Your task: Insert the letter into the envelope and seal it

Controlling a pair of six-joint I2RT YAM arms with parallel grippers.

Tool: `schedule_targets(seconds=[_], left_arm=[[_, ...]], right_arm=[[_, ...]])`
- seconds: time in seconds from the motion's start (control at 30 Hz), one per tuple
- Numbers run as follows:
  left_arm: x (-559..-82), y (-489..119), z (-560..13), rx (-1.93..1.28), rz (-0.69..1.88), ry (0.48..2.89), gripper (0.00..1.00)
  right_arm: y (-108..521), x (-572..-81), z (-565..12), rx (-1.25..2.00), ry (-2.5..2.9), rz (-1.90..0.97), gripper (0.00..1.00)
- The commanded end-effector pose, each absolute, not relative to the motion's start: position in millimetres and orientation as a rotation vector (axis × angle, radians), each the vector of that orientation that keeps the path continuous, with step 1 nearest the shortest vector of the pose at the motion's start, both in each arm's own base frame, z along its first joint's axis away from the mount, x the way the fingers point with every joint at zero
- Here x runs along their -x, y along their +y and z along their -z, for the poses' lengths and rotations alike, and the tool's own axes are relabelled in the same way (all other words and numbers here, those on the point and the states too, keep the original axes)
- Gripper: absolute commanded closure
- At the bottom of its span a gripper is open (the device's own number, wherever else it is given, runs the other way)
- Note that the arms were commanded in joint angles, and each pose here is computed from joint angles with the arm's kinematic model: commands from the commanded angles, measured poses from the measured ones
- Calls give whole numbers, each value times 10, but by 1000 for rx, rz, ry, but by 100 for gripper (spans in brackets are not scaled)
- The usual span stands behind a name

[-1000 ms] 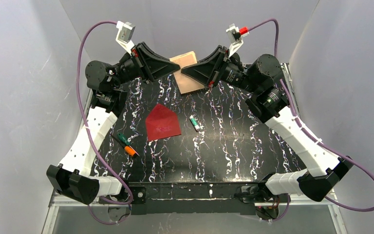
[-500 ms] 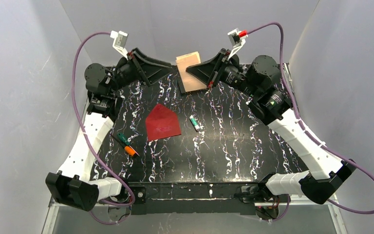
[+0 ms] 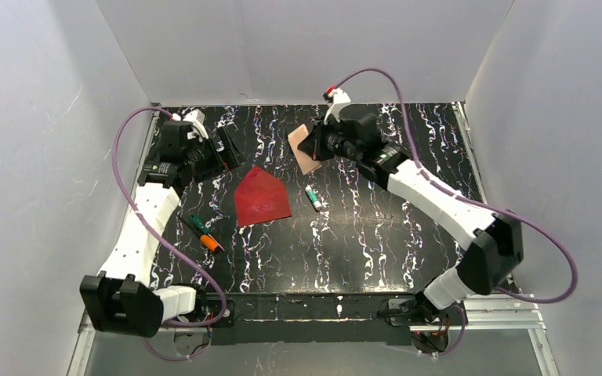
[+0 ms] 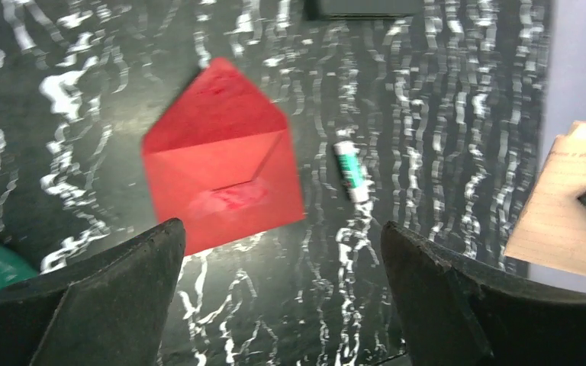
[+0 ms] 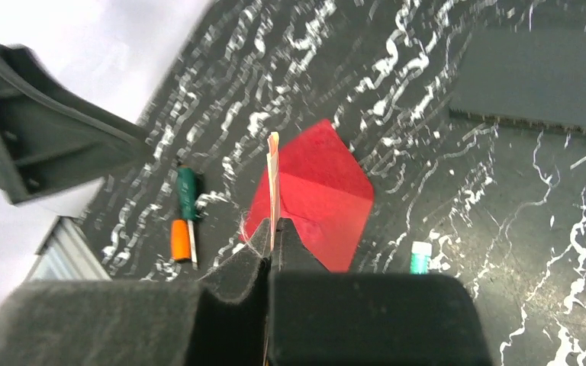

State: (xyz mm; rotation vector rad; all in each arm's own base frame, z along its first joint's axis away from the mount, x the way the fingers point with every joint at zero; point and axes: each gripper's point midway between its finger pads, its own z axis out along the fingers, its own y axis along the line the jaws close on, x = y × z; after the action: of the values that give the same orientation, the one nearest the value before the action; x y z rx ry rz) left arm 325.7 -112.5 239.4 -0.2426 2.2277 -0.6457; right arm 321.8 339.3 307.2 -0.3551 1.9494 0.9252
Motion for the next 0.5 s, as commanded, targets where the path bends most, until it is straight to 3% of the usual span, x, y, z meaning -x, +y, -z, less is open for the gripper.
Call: schedule_targets(seconds=[0.0, 0.23, 0.47], left_arm=[[-3081, -798, -2040, 354, 455, 2456, 4], [-2789, -858, -1264, 666, 477, 2649, 20], [-2510, -1126, -919, 647, 630, 2733, 38]], right_arm=[[3582, -3431, -2767, 413, 1940, -903, 99], [4085, -4021, -2122, 423, 1951, -888, 99], [4364, -4448, -1704, 481, 1834, -833, 99]])
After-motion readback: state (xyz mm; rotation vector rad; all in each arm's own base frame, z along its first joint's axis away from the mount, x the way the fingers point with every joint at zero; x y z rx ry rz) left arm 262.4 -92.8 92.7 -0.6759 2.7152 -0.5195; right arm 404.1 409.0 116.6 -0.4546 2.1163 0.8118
